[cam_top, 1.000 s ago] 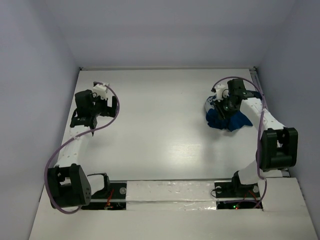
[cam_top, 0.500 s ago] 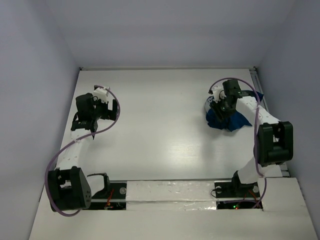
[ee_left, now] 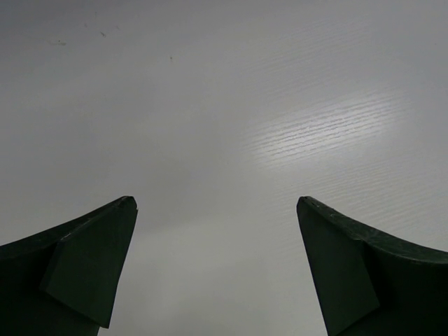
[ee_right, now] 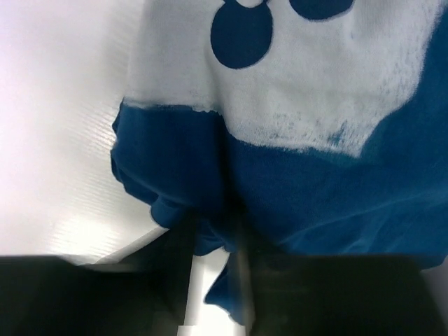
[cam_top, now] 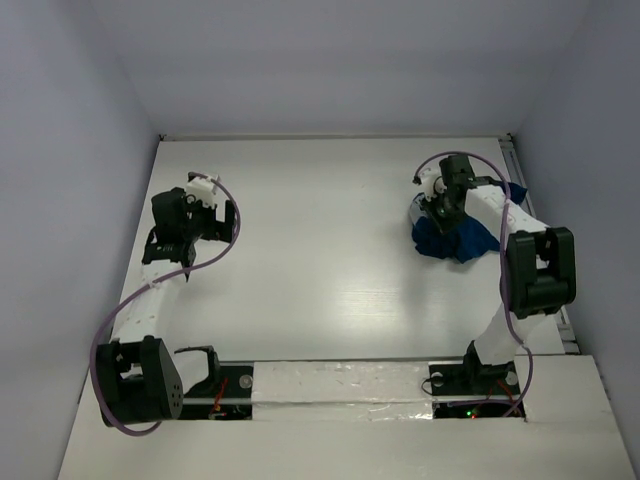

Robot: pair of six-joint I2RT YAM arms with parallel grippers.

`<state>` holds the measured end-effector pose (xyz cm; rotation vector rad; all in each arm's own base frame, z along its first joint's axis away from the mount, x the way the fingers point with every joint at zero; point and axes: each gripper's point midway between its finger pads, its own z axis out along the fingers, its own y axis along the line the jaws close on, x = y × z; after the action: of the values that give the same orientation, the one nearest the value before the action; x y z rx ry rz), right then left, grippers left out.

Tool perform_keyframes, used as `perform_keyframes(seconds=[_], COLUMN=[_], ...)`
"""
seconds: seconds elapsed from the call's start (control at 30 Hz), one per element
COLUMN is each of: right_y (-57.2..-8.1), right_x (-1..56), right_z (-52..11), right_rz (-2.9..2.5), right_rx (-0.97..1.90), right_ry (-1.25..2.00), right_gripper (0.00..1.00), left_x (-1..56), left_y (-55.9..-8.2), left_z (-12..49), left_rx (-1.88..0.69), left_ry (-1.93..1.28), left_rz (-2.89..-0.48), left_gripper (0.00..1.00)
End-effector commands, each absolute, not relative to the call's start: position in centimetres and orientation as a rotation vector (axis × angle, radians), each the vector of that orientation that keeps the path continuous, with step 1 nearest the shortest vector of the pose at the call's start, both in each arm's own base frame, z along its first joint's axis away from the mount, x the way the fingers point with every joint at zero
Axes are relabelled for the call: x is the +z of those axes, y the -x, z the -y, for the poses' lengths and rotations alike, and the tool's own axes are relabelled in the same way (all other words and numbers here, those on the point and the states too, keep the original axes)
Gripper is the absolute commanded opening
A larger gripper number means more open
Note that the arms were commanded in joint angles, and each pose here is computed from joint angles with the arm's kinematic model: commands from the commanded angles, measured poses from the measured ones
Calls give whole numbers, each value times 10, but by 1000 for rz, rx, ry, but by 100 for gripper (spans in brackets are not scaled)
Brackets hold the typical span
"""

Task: Fold and stack the t-shirts
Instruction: Grab crumpled tshirt from the corner of the board with the right arm

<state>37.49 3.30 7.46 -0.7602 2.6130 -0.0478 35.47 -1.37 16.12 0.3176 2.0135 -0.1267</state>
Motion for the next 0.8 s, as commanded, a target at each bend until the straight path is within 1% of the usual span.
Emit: perform_keyframes(seconds=[0.0, 0.03, 0.07, 0.17, 0.23, 0.27, 0.3, 0.37, 0.4, 0.43, 0.5, 0.53, 0.6, 0.63, 0.77], right_y=[-396, -395, -395, -396, -393, -392, -399, -392, -393, -390, -386, -380, -374, -364, -336], right_x=[90, 89, 91, 107, 130, 158, 169, 215, 257, 286, 332, 374, 409, 442, 493], right_z=[-39, -38, -39, -40, -41, -46, -48, -49, -52, -53, -56, -56, -58, -58, -61], right_rz=[-2548, -2557, -2557, -2523, -2487, -2437, -2406, -2331, -2261, -2204, -2121, -2043, -1981, -1910, -1729], right_rx=[-56, -54, -53, -50, -45, -41, -41, -39, -35, -32, -21, -27, -15, -17, -27], right_ry=[737, 738, 733, 722, 715, 719, 713, 700, 681, 667, 642, 620, 604, 591, 615], right_gripper=[15, 6, 0, 0, 0, 0, 0, 0, 0, 0, 0, 0, 0, 0, 0], left_x=[172, 173, 173, 174, 174, 176, 176, 177, 179, 180, 184, 189, 194, 200, 219], left_y=[-358, -358, -358, -359, -359, -359, -359, -358, -358, -358, -356, -355, -353, -351, -341], left_z=[11, 11, 11, 11, 12, 13, 13, 14, 15, 16, 19, 19, 21, 22, 25], left_rx=[-104, -105, -105, -106, -113, -115, -118, -124, -131, -137, -154, -156, -166, -167, -160], left_ry=[-322, -320, -320, -320, -320, -319, -321, -318, -321, -321, -322, -323, -325, -329, -364], left_rz=[-1963, -1962, -1962, -1959, -1958, -1957, -1955, -1958, -1954, -1952, -1947, -1938, -1930, -1915, -1874], left_gripper=[99, 99, 99, 99, 99, 99, 99, 99, 99, 99, 99, 99, 99, 99, 99])
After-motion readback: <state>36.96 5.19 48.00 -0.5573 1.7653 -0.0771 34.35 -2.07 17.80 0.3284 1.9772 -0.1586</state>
